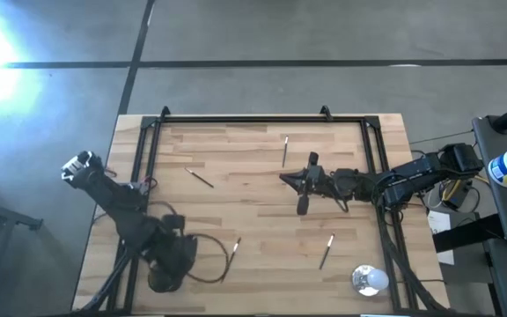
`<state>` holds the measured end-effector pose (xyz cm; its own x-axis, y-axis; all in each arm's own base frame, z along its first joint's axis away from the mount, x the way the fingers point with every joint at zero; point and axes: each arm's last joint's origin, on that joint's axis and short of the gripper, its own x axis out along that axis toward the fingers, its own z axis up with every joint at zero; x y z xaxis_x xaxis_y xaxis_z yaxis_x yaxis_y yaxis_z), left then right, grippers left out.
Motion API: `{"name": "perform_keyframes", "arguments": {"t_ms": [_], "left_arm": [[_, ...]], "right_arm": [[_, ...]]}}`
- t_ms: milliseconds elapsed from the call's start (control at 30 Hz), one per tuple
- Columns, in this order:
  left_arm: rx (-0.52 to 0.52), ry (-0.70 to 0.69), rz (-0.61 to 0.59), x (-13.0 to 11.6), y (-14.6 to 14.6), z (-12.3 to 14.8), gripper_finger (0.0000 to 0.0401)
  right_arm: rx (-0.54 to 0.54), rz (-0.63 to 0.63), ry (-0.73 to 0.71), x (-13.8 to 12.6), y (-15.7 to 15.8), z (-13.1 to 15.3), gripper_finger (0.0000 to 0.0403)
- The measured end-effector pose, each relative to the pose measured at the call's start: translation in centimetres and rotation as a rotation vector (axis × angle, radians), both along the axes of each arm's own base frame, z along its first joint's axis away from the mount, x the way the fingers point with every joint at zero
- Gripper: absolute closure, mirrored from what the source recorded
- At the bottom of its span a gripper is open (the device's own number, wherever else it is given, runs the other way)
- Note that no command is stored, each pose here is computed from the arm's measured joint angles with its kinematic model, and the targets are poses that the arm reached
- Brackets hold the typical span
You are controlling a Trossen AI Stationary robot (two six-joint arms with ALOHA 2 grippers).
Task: Pick & Place Makeup Brushes
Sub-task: Put the black eyeshadow brush into the makeup holder
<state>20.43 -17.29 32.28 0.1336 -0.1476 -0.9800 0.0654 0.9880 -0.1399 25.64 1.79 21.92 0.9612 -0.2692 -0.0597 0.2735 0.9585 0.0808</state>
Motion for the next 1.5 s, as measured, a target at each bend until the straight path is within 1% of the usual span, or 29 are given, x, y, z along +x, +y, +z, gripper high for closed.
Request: {"name": "perform_keyframes", "arguments": {"t_ms": [100, 167, 267, 367, 433, 500, 600, 700, 833, 900, 1000, 1067, 1167, 1367, 1500], "left_arm": [[-0.021, -0.152, 0.019, 1.0, 1.6, 0.4, 0.0349], [-0.055, -0.253, 0.044, 1.9, 3.0, 0.1, 0.0362], [-0.086, -0.383, 0.105, 3.2, 5.4, -1.9, 0.0385], [-0.118, -0.519, 0.195, 4.2, 8.1, -4.7, 0.0398], [-0.140, -0.632, 0.254, 4.8, 9.8, -6.5, 0.0398], [-0.153, -0.758, 0.296, 5.3, 11.4, -8.3, 0.0398], [-0.173, -1.008, 0.332, 5.7, 13.5, -10.2, 0.0400], [-0.180, -1.234, 0.367, 5.2, 15.2, -11.7, 0.0400], [-0.144, -1.428, 0.453, 3.8, 17.0, -13.2, 0.0400], [-0.115, -1.472, 0.499, 3.3, 17.6, -13.9, 0.0401], [-0.068, -1.484, 0.540, 2.9, 18.2, -14.7, 0.0401], [-0.040, -1.472, 0.536, 2.8, 18.3, -15.0, 0.0401], [-0.006, -1.445, 0.525, 2.8, 18.3, -15.5, 0.0401], [0.005, -1.421, 0.523, 2.9, 18.3, -15.9, 0.0401], [0.009, -1.408, 0.523, 2.9, 18.3, -16.1, 0.0401]], "right_arm": [[-0.025, 0.001, 0.045, -0.1, 0.0, -0.3, 0.0394], [-0.032, 0.001, 0.086, -0.1, 0.0, -0.8, 0.0394], [-0.029, 0.001, 0.145, -0.4, -0.1, -1.7, 0.0394], [0.006, -0.024, 0.192, -0.7, -0.3, -2.4, 0.0394], [0.067, -0.072, 0.214, -0.8, -0.8, -2.8, 0.0394], [0.152, -0.133, 0.248, -0.9, -1.7, -3.3, 0.0394], [0.256, -0.238, 0.298, -1.0, -3.6, -3.5, 0.0394], [0.347, -0.309, 0.349, -1.0, -5.8, -3.4, 0.0394], [0.472, -0.375, 0.388, -0.4, -9.6, -3.4, 0.0394], [0.533, -0.409, 0.430, -0.1, -11.6, -3.9, 0.0393], [0.614, -0.461, 0.499, 0.4, -14.8, -4.6, 0.0382], [0.651, -0.494, 0.522, 1.0, -16.8, -4.8, 0.0368], [0.698, -0.557, 0.603, 2.0, -19.2, -5.6, 0.0342], [0.776, -0.657, 0.706, 3.9, -23.5, -6.9, 0.0293], [0.813, -0.693, 0.773, 5.0, -25.3, -7.9, 0.0278]]}}
